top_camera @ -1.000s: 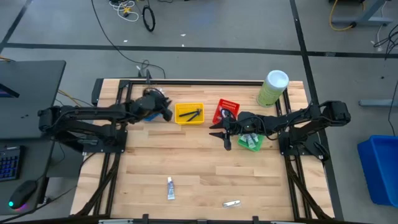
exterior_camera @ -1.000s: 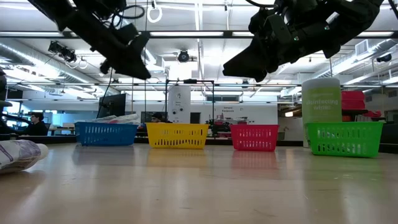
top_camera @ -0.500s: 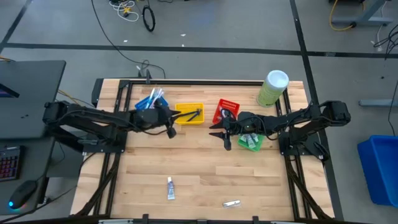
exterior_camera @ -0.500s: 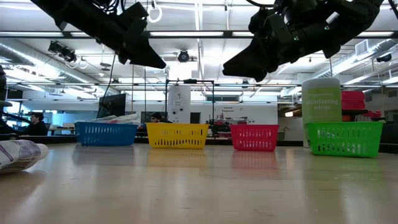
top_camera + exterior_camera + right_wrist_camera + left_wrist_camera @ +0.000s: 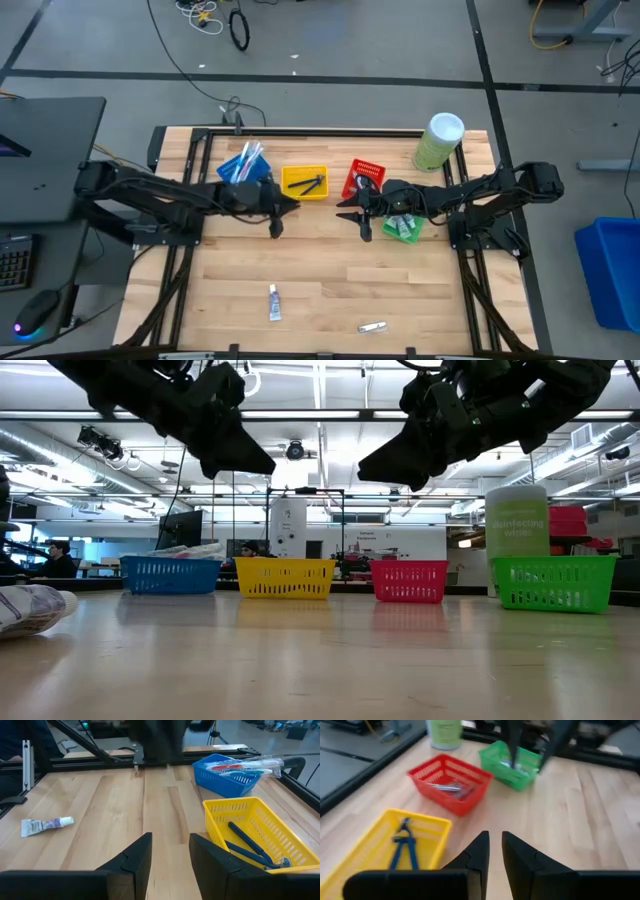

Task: Pick & Place Travel size toiletries
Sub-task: Put the silver nail cutter into the red bin

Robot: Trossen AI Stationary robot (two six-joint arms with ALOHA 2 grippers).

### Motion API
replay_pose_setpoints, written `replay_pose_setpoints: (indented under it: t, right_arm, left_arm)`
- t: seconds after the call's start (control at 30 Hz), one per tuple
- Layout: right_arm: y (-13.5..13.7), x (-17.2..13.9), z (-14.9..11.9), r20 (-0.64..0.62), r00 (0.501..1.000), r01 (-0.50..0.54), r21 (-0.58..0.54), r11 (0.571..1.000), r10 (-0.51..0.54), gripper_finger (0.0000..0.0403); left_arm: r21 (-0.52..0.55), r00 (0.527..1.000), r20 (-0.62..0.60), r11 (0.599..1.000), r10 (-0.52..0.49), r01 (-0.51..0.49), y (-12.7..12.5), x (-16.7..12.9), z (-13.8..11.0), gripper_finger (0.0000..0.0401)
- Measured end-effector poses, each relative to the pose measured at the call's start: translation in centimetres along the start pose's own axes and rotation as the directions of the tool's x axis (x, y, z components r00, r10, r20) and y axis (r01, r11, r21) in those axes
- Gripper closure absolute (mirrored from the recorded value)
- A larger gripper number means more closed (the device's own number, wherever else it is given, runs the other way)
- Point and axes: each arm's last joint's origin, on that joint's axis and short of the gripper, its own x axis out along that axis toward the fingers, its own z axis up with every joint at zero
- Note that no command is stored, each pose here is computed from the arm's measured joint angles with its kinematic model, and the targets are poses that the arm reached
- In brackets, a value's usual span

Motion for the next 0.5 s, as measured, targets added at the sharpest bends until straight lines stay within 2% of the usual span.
replay_pose_setpoints:
  t: [0.33, 0.5]
  right_arm:
    - [0.0, 0.0, 0.1, 0.007, 1.000, -0.001, 0.037, 0.999, 0.001, 0.0264]
    - [-0.2, 0.0, 0.2, 0.018, 0.998, 0.063, 0.040, 0.997, -0.063, 0.0265]
  left_arm:
    - [0.039, 0.994, 0.032, 0.994, -0.104, 0.103, -2.9, 1.2, -0.9, 0.0344]
    - [0.015, 0.993, 0.020, 0.994, -0.112, 0.112, -3.3, 1.1, -1.1, 0.0344]
